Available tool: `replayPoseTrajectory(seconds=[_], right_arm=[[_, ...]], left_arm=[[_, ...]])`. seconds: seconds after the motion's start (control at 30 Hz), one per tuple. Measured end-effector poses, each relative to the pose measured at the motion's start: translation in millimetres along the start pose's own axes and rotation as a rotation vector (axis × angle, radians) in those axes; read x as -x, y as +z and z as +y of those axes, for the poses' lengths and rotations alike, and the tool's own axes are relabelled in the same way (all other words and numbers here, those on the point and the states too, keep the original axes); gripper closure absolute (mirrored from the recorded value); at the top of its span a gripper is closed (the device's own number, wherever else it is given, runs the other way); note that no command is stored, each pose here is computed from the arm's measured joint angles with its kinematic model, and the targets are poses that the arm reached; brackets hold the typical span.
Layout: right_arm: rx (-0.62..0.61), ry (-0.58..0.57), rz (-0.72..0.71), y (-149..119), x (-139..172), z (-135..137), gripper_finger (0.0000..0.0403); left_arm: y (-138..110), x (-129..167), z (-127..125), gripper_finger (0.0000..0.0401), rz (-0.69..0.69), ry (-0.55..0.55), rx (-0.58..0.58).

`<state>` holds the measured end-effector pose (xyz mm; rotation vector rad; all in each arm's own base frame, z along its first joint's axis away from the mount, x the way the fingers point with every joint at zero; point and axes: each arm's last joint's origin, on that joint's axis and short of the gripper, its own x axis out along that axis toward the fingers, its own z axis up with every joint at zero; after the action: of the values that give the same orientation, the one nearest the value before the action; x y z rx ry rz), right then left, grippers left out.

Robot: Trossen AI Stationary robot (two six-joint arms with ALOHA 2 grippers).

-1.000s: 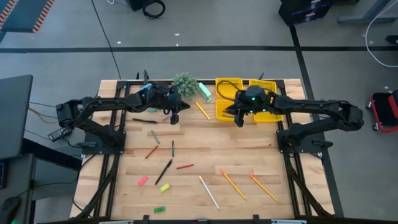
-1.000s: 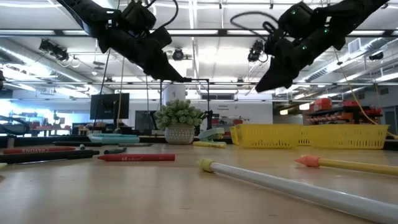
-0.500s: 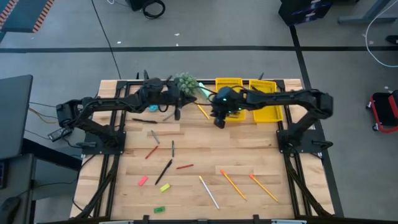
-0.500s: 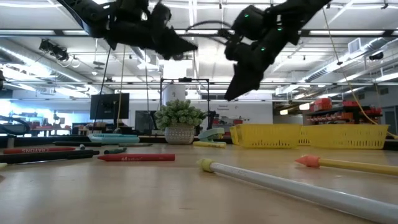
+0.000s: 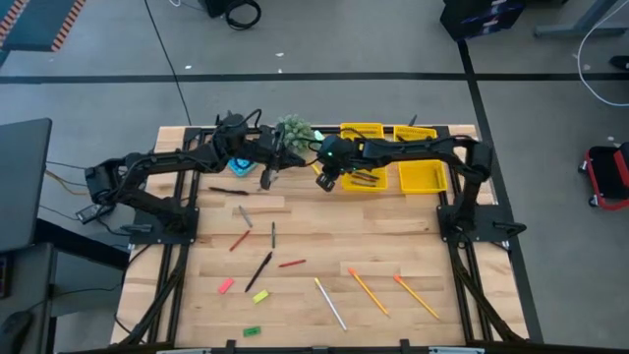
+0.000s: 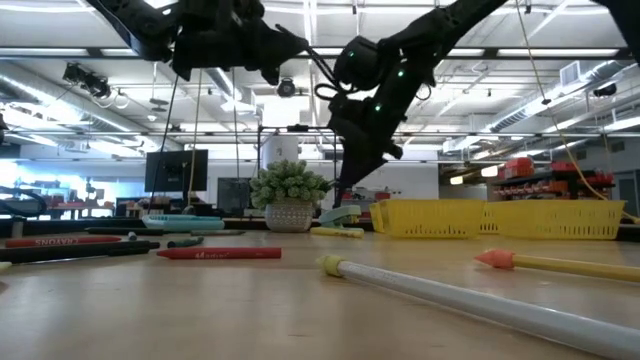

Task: Sort crayons/erasers/pens/pencils in bins
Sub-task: Put the yellow pen into the top right yellow bin

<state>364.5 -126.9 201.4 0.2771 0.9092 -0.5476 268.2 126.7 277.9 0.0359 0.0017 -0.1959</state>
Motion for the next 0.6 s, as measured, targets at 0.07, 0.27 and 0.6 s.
replayPoseTrajectory(seconds=[0.07,0.27,0.6], right_arm=[[-0.003,0.006,0.012,-0.1,-8.0,0.0,0.0301],[-0.019,0.015,0.057,-5.9,-23.4,1.0,0.0301],[-0.091,0.028,-0.003,-0.5,-35.4,-2.3,0.0301]], left_arm=[[-0.5,2.9,2.9,0.0391,0.000,-0.013,0.018],[-19.7,21.2,7.3,0.0392,0.022,0.057,0.088],[-38.6,46.0,-4.5,0.0394,-0.102,0.122,0.108]])
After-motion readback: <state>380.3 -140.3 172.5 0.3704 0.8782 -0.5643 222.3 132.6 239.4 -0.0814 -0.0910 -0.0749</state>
